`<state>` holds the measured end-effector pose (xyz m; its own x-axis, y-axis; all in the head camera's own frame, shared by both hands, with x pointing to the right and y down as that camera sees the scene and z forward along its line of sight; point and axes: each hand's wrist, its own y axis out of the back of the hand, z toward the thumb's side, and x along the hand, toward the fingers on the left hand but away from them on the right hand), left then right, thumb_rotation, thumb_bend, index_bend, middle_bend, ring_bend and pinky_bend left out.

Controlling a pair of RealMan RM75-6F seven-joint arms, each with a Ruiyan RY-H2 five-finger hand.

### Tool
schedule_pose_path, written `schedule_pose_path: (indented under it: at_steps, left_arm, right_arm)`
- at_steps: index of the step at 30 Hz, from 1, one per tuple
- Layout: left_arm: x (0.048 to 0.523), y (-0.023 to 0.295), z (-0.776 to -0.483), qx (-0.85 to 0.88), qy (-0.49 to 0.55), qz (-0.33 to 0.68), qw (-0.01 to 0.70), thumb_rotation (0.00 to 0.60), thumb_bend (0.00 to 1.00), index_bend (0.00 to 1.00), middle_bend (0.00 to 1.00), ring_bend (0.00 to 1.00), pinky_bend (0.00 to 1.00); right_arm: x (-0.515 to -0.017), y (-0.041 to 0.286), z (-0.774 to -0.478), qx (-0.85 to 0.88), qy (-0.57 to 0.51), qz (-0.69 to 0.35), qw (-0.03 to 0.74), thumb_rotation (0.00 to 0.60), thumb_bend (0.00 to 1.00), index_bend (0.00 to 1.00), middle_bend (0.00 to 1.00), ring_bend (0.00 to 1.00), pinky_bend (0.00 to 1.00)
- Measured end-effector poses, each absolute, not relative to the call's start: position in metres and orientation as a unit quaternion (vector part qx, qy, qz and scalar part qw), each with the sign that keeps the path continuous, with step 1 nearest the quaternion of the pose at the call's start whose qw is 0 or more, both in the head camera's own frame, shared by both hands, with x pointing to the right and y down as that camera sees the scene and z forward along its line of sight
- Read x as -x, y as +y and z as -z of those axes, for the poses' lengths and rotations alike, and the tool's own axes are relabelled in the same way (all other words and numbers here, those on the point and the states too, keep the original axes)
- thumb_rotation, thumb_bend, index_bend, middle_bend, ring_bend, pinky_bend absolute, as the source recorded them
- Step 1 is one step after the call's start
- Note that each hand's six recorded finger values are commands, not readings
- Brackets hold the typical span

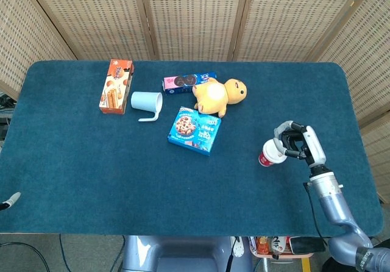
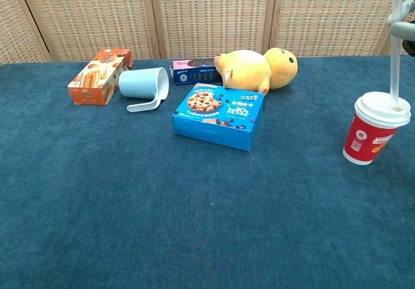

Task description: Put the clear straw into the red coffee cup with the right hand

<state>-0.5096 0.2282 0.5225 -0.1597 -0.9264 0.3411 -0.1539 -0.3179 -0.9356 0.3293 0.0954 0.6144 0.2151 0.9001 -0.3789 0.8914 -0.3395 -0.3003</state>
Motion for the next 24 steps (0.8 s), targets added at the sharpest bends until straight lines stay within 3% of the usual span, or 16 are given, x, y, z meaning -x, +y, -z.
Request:
schedule_pose_path:
  at_steps: [24]
  left_arm:
    - [0.509, 0.229, -0.524, 0.560, 0.481, 0.590, 0.327, 0.600, 0.11, 0.00, 0.00, 0.00, 0.00]
  right_arm:
    - [-0.337, 0.105, -0.637, 0.784, -0.558, -0.270, 0.043, 0.600, 0.48, 0.73, 0.88, 0.74, 0.92]
